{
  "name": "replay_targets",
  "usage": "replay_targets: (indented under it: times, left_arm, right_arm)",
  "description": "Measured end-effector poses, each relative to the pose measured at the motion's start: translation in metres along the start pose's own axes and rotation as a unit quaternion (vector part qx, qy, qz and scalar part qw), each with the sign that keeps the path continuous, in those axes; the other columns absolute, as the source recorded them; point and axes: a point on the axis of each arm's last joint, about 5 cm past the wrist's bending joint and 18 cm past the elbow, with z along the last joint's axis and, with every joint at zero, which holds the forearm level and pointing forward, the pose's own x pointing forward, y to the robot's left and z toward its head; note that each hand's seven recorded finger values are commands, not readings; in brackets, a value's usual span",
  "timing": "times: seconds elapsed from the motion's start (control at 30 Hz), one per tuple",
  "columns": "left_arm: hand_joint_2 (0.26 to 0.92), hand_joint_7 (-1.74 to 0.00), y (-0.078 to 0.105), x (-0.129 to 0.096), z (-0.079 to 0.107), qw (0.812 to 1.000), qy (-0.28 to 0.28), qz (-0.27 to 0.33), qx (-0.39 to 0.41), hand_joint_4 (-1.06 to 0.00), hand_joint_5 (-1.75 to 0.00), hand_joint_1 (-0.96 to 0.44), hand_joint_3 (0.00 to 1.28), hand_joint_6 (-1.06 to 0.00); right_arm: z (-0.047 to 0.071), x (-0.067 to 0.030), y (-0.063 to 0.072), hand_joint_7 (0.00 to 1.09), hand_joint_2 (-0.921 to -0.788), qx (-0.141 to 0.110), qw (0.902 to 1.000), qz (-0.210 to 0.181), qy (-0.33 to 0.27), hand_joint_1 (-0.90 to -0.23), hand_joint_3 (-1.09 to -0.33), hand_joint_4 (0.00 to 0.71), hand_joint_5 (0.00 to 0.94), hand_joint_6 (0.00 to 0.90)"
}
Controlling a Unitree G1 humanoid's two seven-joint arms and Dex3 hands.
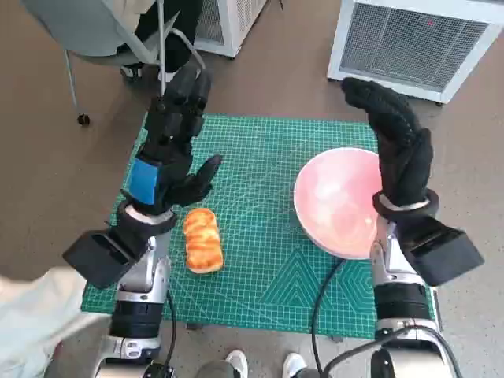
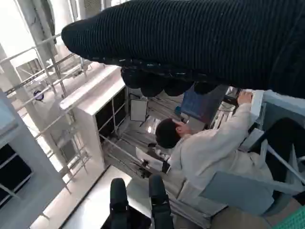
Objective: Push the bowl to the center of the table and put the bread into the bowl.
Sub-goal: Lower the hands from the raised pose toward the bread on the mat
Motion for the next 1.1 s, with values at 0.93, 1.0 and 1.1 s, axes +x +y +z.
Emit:
replay_targets:
  times: [0.93, 1.0, 1.1]
  left_arm:
    - [0.921, -0.38, 0.0, -0.003, 0.0, 1.0, 0.009, -0.004, 0.01, -0.1, 0.0, -0.41, 0.43, 0.0]
    - [0.921, -0.38, 0.0, -0.004, 0.0, 1.0, 0.012, -0.001, 0.01, -0.1, 0.0, -0.41, 0.43, 0.0]
    - [0.921, -0.38, 0.0, -0.006, 0.0, 1.0, 0.015, 0.0, 0.01, -0.1, 0.0, -0.41, 0.43, 0.0]
  right_arm:
    - [0.001, -0.0163, -0.028, 0.43, -0.921, -0.045, 0.9984, -0.031, 0.011, -0.551, -0.828, 0.33, 0.0, 0.124]
    - [0.001, -0.0224, -0.038, 0.48, -0.921, -0.06, 0.9965, -0.055, 0.019, -0.545, -0.849, 0.327, 0.001, 0.099]
    - [0.001, -0.0309, -0.049, 0.56, -0.921, -0.082, 0.9921, -0.088, 0.033, -0.54, -0.865, 0.324, 0.001, 0.065]
